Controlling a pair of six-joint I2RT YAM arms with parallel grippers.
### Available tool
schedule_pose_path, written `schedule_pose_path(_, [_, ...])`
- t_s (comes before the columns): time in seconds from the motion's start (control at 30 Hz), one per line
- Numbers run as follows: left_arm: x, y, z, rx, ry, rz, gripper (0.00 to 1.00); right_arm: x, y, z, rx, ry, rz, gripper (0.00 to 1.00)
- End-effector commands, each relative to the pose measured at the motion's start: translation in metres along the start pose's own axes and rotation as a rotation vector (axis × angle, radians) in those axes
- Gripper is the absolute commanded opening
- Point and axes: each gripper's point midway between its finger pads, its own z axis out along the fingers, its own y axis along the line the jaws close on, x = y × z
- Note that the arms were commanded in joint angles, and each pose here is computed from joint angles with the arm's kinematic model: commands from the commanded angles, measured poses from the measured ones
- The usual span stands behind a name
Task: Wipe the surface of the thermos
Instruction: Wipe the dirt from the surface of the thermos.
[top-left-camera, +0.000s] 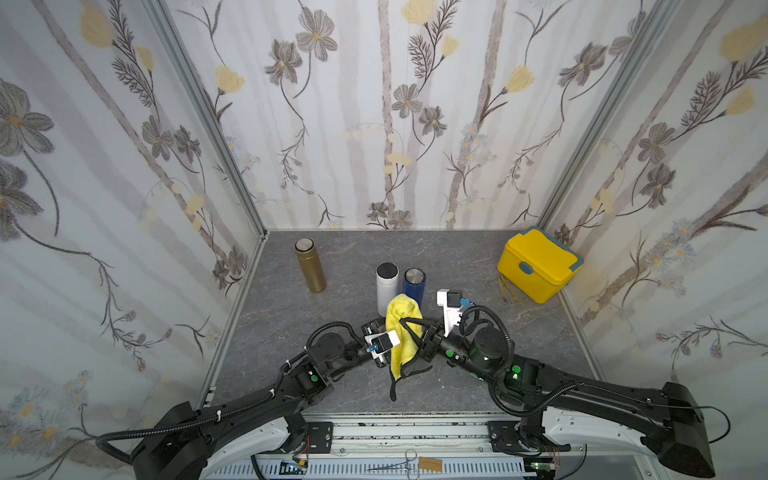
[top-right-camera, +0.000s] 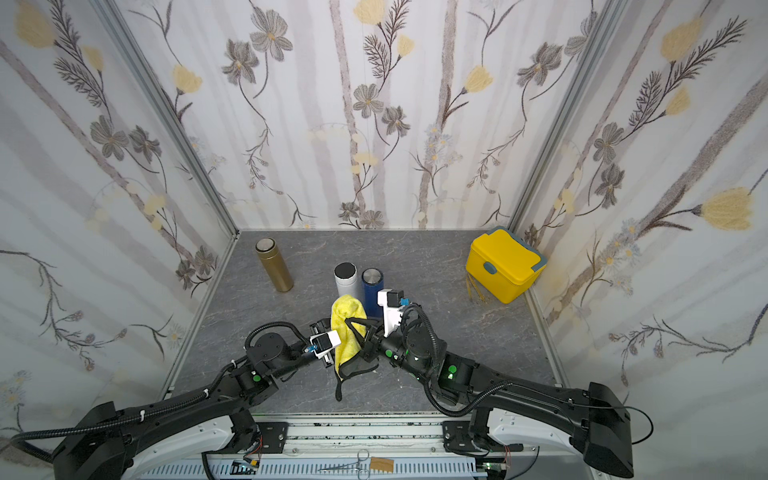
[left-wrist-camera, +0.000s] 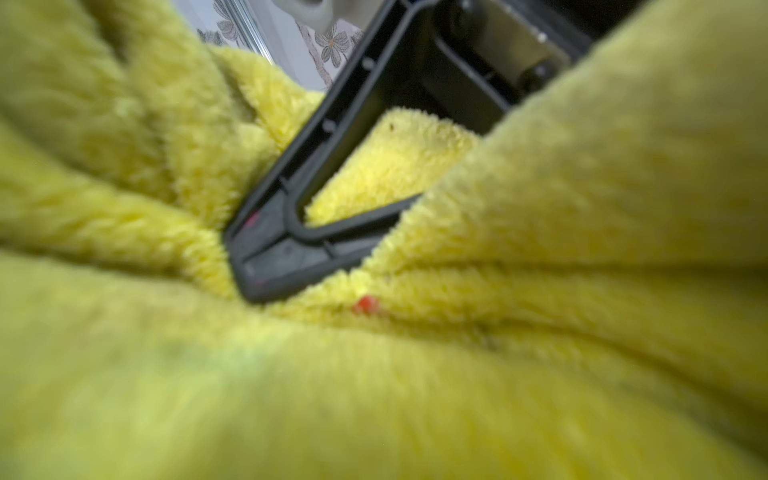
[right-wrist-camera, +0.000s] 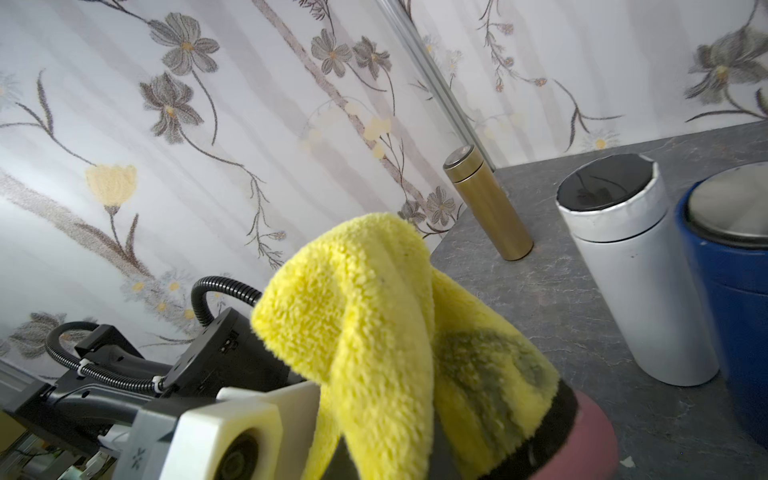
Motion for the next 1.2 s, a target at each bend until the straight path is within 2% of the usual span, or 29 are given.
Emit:
schedule_pose_path(0.0, [-0.05, 0.027, -0.001, -0.109, -0.174, 0.038, 0.0, 0.037, -0.01, 0.005, 0.027, 0.14, 0.004, 0.0])
schedule_pose_path(0.17, [-0.052, 0.032, -0.003, -0.134, -0.171, 0.025, 0.0, 0.027, -0.052, -0.005, 0.177, 0.078, 0.009, 0.0])
schedule_pose_path(0.27, [-0.056, 0.03, -0.006, -0.123, -0.183, 0.02, 0.0, 0.019, -0.067, -0.012, 0.204, 0.046, 0.016, 0.0])
schedule_pose_path(0.33, [-0.058, 0.029, -0.007, -0.113, -0.192, 0.015, 0.0, 0.021, -0.069, -0.01, 0.213, 0.057, 0.004, 0.0])
schedule_pose_path(0.5, [-0.061, 0.027, -0.008, -0.1, -0.201, 0.013, 0.0, 0.041, -0.042, 0.008, 0.136, 0.148, -0.027, 0.0])
schedule_pose_path(0.6, [-0.062, 0.027, -0.009, -0.098, -0.203, 0.014, 0.0, 0.036, -0.06, 0.006, 0.212, 0.111, -0.026, 0.0])
schedule_pose_path(0.7, [-0.062, 0.026, -0.01, -0.096, -0.2, 0.017, 0.0, 0.027, -0.079, -0.003, 0.224, 0.067, 0.009, 0.0])
schedule_pose_path(0.8, [-0.063, 0.024, -0.011, -0.088, -0.208, 0.016, 0.0, 0.024, -0.081, -0.004, 0.234, 0.057, -0.002, 0.0])
schedule_pose_path(1.0, [-0.068, 0.022, -0.014, -0.073, -0.224, 0.018, 0.0, 0.044, -0.056, 0.013, 0.176, 0.144, -0.035, 0.0])
schedule_pose_path(1.17, [-0.068, 0.02, -0.016, -0.066, -0.226, 0.018, 0.0, 0.027, -0.084, -0.004, 0.223, 0.056, 0.012, 0.0])
